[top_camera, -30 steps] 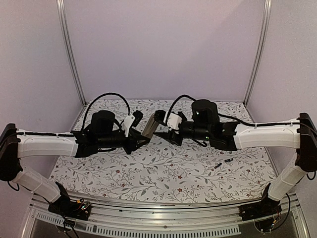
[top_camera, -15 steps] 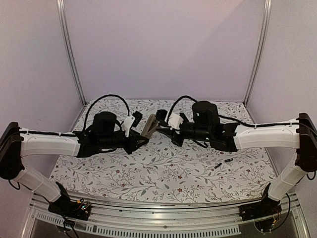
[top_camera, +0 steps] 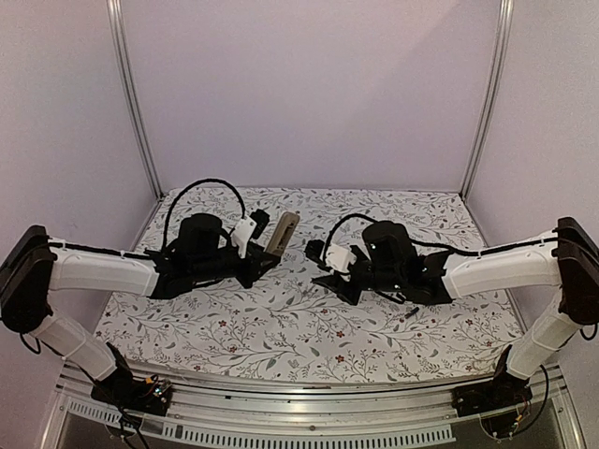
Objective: Load the batteries into the remote control
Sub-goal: Remove the battery cover from the remote control, then pass from the left arm to the right
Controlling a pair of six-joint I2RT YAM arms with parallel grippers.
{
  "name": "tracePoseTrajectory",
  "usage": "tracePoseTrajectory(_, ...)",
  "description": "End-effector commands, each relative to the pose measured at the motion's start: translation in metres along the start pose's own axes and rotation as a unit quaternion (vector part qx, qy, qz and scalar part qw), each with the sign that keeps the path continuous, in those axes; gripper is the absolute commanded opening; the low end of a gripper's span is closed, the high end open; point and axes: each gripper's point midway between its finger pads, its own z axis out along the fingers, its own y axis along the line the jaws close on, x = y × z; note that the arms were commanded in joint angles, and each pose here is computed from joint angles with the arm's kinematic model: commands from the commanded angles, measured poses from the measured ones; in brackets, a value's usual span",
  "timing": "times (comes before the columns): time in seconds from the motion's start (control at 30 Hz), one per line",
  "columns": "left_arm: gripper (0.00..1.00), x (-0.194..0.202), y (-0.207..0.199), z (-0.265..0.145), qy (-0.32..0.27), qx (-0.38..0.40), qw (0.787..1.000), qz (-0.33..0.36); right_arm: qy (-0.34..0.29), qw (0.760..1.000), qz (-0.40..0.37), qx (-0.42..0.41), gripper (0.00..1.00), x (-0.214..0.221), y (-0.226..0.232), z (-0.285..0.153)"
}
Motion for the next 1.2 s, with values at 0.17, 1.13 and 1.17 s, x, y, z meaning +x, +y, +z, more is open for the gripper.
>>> tracePoseTrajectory(0.17, 0.00, -0.010, 0.008, -0.006, -0.017, -0.007, 1.000, -0.009, 0.009, 0.998, 0.059, 0.021, 0.44, 0.005, -0.012, -0.012)
tracePoseTrajectory(1.13, 0.00, -0.016, -0.086, -0.079, -0.062, 0.259, 0.961, -0.075, -0.190, 0.956, 0.111, -0.194, 0.88, -0.151, 0.013, -0.035)
tracePoseTrajectory(1.17, 0.00, -0.016, -0.088, -0.080, -0.062, 0.263, 0.960, -0.075, -0.193, 0.954, 0.112, -0.200, 0.85, -0.154, 0.014, -0.034)
